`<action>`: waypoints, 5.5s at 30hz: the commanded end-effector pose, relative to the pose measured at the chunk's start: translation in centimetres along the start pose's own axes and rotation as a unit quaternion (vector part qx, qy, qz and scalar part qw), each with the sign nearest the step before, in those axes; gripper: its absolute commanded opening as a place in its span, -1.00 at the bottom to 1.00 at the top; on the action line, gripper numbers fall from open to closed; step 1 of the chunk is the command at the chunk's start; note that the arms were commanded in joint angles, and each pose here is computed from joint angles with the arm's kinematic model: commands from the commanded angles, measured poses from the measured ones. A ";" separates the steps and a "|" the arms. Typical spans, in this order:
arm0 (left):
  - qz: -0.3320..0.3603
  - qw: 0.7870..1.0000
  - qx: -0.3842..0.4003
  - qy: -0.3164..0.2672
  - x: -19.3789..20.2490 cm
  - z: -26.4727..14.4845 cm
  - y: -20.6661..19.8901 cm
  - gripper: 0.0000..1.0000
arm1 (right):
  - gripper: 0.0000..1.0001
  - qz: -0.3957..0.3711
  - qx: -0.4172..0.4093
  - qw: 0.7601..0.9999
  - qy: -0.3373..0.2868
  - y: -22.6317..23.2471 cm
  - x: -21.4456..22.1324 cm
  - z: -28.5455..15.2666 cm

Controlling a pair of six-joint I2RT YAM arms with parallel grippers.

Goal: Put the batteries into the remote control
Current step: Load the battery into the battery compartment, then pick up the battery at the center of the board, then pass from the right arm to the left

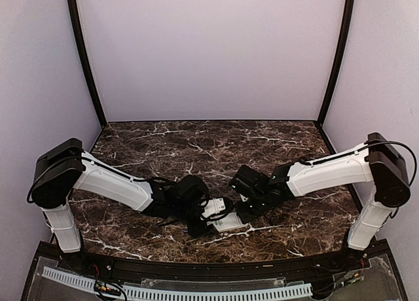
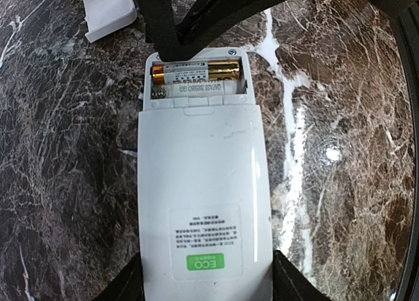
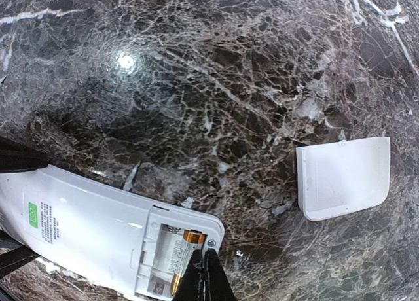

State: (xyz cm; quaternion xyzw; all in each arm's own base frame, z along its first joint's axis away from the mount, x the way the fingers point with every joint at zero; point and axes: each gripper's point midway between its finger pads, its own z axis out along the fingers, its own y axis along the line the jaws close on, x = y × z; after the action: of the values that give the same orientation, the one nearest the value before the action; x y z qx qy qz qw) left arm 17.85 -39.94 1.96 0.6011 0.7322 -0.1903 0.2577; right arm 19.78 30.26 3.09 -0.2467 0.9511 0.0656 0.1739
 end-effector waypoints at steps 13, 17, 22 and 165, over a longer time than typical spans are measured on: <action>0.003 0.998 0.007 0.061 3.3 0.4 -0.5 -0.32 | -0.41 0.045 -0.035 0.998 0.024 -0.5 1.0 -1.5; 0.004 0.998 0.007 0.061 3.2 0.4 -0.5 -0.33 | -0.20 0.067 -0.096 0.993 0.022 0.4 0.4 -1.7; 0.004 0.998 0.006 0.063 3.3 0.4 -0.4 -0.32 | -0.16 0.060 -0.102 0.993 0.029 0.8 0.0 -0.7; -0.105 0.913 -0.184 -0.350 -5.2 -30.2 9.4 0.63 | -1.00 -0.255 -0.267 0.758 -0.538 14.1 -17.0 -30.1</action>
State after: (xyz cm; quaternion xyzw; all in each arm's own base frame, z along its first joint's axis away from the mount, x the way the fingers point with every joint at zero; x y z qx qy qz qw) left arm 25.77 -22.06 27.61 0.2658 0.7357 -0.2649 0.5638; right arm 18.48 44.48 33.55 -0.4466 0.6173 0.3829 0.5224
